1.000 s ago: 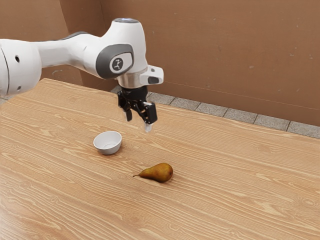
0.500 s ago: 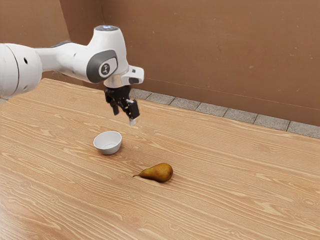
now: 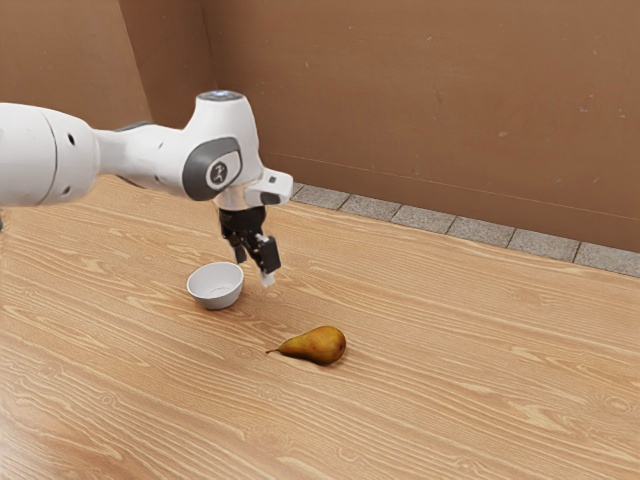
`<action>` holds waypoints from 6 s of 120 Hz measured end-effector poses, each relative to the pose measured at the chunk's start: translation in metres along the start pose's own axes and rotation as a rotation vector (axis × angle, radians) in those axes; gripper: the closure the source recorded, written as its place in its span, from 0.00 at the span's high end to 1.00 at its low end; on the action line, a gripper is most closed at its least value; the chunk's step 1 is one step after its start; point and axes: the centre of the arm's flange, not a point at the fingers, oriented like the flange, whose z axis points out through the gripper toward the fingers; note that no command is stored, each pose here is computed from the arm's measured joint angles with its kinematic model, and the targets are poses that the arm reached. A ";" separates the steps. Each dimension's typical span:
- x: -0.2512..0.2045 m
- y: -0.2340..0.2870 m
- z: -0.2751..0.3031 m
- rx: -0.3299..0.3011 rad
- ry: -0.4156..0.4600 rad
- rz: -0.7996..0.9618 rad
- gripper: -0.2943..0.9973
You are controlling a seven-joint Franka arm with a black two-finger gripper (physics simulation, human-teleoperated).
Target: Place the pear in the bowl.
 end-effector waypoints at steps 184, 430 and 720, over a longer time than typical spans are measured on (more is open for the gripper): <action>0.009 0.111 0.075 -0.091 0.087 0.172 0.77; 0.050 0.090 0.082 -0.147 0.144 0.500 0.48; -0.019 -0.157 0.044 -0.065 -0.009 0.209 0.64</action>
